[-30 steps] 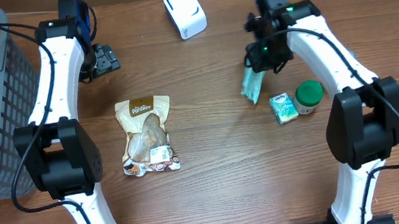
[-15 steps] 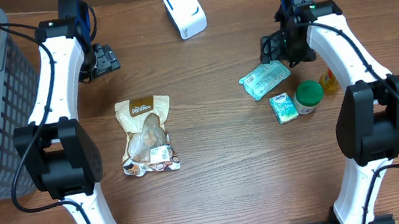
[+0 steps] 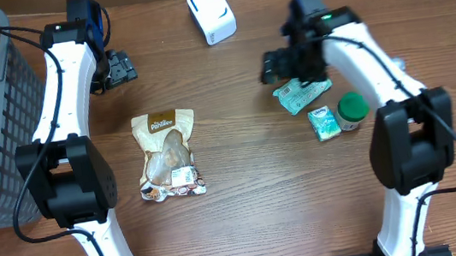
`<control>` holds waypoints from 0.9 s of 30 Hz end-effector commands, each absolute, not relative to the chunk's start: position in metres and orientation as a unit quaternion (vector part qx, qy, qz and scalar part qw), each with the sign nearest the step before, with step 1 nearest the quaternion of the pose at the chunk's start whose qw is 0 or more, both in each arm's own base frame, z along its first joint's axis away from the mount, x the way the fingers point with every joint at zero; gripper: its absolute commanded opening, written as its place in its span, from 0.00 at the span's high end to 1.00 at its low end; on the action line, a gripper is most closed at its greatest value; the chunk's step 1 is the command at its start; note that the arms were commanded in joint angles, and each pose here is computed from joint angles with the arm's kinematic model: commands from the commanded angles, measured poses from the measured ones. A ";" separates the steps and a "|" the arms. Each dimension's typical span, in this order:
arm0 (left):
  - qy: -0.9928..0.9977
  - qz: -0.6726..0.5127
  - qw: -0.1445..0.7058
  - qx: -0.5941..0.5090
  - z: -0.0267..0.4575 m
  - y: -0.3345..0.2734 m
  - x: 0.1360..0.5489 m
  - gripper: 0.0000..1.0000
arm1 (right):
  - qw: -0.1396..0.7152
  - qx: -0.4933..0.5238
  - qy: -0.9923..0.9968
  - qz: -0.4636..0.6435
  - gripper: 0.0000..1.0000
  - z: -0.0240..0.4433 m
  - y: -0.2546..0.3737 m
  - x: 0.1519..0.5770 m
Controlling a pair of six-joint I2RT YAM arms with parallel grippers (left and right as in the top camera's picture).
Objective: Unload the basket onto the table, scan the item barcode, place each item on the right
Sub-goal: 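Release the teal pack and grasp the Pantree bag with the right gripper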
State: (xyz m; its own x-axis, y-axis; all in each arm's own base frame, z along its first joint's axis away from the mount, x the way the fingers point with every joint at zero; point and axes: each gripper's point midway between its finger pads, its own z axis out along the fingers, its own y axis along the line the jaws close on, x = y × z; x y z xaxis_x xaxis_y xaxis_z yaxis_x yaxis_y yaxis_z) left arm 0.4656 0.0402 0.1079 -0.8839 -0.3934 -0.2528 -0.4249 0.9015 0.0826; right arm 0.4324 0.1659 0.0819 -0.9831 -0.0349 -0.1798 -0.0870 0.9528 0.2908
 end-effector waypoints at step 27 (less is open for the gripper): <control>0.966 0.071 0.131 -0.213 0.120 0.042 0.467 0.00 | 0.239 -0.157 0.948 0.140 0.00 0.049 0.403 0.360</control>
